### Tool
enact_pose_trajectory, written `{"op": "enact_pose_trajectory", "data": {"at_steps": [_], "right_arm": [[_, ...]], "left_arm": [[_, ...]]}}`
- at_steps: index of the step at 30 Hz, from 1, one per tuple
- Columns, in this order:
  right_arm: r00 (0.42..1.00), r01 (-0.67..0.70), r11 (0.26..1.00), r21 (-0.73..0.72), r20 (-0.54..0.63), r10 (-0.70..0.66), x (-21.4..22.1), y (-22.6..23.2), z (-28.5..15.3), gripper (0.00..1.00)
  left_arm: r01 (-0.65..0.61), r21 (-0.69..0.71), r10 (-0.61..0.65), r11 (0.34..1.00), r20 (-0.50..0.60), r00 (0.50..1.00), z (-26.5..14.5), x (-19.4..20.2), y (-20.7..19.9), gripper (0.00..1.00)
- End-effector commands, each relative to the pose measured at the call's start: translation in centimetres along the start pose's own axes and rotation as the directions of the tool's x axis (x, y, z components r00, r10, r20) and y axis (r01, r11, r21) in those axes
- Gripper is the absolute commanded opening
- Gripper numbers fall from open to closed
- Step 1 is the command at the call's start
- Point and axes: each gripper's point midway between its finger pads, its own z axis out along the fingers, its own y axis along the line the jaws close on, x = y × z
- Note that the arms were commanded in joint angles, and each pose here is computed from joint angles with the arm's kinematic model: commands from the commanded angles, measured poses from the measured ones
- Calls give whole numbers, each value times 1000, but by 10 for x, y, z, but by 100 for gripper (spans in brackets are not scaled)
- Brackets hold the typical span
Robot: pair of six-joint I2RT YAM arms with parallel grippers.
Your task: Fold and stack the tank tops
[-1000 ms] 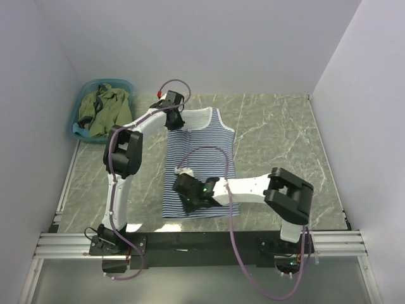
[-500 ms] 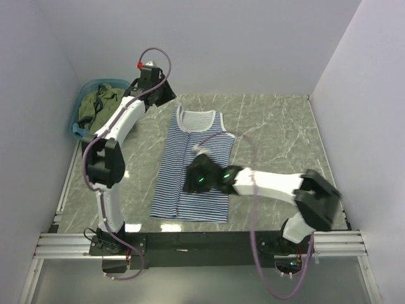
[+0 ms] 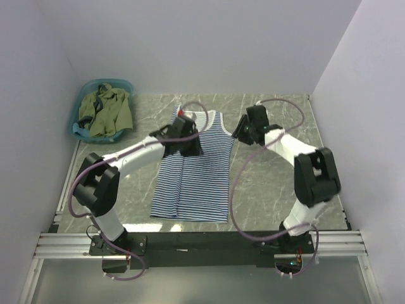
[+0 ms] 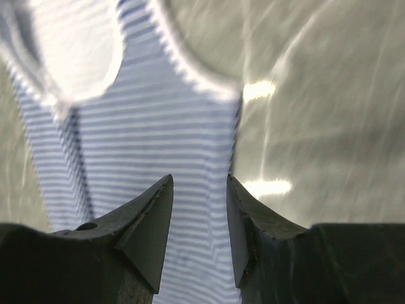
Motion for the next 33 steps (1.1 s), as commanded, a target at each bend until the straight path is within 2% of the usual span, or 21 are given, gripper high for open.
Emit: {"op": "enact_pose_trajectory", "data": {"at_steps": [1, 8, 18, 21, 25, 28, 31, 33], "right_arm": [[1000, 4, 1000, -23, -18, -5, -28, 3, 24, 46], [997, -29, 998, 61, -74, 33, -40, -14, 75, 45], [994, -22, 993, 113, -107, 34, -22, -33, 90, 40], [992, -19, 993, 115, -124, 33, -17, -36, 97, 37], [991, -15, 993, 119, -133, 31, -14, -39, 102, 17], [990, -11, 992, 129, -137, 29, -11, -42, 102, 6], [992, -16, 991, 129, -121, 32, -14, -44, 97, 0], [993, -15, 991, 131, -116, 30, -13, -44, 95, 0]], "left_arm": [[-10, 95, 11, 995, -13, 1000, -20, 29, -26, 29], [-123, 184, 150, 975, -137, 979, -24, 120, -68, 29], [-167, 239, 212, 957, -174, 962, -34, 169, -97, 29], [-186, 241, 237, 953, -203, 950, -32, 188, -100, 32], [-213, 244, 271, 946, -239, 932, -33, 213, -100, 35], [-231, 237, 289, 944, -249, 924, -35, 223, -97, 39], [-245, 230, 303, 942, -266, 915, -35, 233, -92, 41], [-255, 231, 314, 939, -270, 910, -36, 237, -90, 43]]}}
